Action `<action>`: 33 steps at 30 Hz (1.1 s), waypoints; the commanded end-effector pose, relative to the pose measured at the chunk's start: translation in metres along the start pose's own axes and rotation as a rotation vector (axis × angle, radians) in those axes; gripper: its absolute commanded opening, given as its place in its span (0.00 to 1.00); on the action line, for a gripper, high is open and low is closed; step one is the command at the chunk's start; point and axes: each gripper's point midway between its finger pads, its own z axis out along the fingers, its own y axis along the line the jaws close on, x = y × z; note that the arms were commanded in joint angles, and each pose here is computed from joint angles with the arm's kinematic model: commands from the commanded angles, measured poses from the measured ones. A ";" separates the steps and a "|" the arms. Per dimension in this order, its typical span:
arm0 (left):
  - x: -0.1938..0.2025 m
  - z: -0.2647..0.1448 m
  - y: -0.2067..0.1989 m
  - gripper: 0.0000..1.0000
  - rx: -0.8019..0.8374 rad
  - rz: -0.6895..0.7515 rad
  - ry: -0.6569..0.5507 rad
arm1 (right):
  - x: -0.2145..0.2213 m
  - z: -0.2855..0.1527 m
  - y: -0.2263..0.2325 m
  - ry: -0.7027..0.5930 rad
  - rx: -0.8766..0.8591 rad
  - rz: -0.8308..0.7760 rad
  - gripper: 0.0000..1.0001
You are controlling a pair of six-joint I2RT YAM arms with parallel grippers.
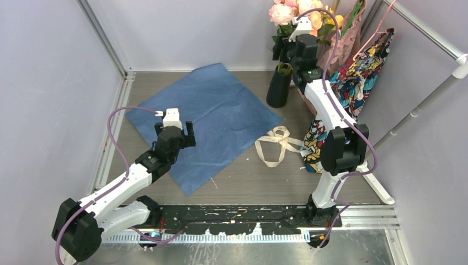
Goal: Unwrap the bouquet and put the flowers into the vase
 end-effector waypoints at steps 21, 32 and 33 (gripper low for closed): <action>-0.019 -0.003 -0.008 0.84 0.019 -0.058 -0.020 | -0.150 -0.120 0.024 -0.402 -0.071 0.041 0.99; -0.010 0.005 -0.012 0.87 0.015 -0.031 0.026 | -0.184 -0.155 0.030 -0.538 -0.106 0.055 1.00; -0.009 0.005 -0.013 0.88 0.021 -0.029 0.032 | -0.188 -0.162 0.032 -0.556 -0.113 0.058 1.00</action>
